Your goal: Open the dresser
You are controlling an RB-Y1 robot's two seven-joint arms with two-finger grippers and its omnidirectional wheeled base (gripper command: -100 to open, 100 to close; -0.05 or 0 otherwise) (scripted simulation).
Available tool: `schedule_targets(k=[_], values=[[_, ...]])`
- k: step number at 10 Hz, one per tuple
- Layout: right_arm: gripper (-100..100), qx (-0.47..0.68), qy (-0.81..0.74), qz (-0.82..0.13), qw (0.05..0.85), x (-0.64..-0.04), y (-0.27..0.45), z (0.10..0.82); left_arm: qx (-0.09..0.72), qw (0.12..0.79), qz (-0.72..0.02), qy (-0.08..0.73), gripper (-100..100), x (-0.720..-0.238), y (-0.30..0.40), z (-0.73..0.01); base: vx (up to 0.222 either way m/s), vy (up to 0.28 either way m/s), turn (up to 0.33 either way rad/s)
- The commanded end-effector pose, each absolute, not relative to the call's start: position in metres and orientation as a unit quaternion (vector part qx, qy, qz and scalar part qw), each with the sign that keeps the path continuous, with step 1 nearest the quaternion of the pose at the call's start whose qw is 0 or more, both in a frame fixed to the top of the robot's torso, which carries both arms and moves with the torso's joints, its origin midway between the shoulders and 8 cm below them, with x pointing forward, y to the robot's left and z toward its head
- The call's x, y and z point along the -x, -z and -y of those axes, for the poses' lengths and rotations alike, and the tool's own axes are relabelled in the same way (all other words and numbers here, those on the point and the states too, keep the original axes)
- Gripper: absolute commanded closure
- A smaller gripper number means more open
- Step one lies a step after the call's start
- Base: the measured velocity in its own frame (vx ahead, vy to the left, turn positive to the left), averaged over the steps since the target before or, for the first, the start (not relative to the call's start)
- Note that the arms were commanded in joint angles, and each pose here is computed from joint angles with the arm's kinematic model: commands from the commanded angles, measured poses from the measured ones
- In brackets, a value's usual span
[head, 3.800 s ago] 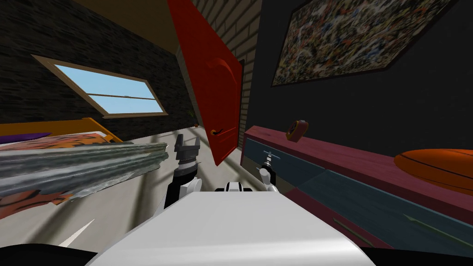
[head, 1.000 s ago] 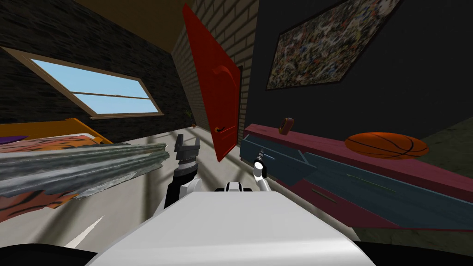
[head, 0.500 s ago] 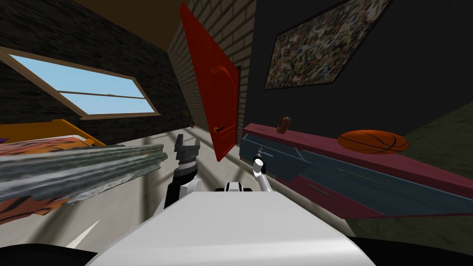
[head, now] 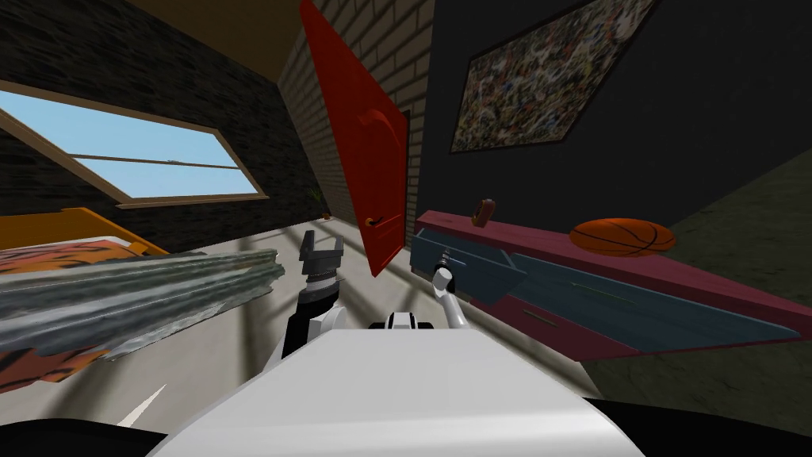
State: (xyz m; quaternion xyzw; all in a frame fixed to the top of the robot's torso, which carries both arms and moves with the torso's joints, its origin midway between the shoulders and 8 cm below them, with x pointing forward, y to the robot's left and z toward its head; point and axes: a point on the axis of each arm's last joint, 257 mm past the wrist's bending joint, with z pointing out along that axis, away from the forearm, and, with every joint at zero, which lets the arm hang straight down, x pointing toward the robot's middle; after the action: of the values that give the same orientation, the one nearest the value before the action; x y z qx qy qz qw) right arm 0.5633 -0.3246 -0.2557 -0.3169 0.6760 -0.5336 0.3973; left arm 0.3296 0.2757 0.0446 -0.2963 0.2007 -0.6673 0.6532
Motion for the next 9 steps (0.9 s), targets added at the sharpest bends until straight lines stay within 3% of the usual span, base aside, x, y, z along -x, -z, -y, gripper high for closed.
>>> schedule_targets(k=[1, 3, 4, 9], values=[[-100, 0.321, 0.533, -0.669, 0.406, -0.575, 0.239, 0.320, 0.296, 0.653, -0.201, 0.667, 0, -0.330, -0.045, -0.276, -0.028, 0.010, -0.054], [-100, 0.322, 0.530, -0.675, 0.400, -0.571, 0.249, 0.322, 0.296, 0.653, -0.201, 0.667, 0, -0.330, -0.045, -0.276, -0.010, 0.005, -0.009], [0, 0.324, 0.530, -0.675, 0.398, -0.570, 0.251, 0.322, 0.296, 0.653, -0.201, 0.667, 0, -0.330, -0.045, -0.276, 0.000, 0.000, 0.000], [0, 0.327, 0.526, -0.680, 0.392, -0.567, 0.260, 0.322, 0.296, 0.653, -0.201, 0.667, 0, -0.330, -0.045, -0.276, 0.000, 0.000, 0.000]])
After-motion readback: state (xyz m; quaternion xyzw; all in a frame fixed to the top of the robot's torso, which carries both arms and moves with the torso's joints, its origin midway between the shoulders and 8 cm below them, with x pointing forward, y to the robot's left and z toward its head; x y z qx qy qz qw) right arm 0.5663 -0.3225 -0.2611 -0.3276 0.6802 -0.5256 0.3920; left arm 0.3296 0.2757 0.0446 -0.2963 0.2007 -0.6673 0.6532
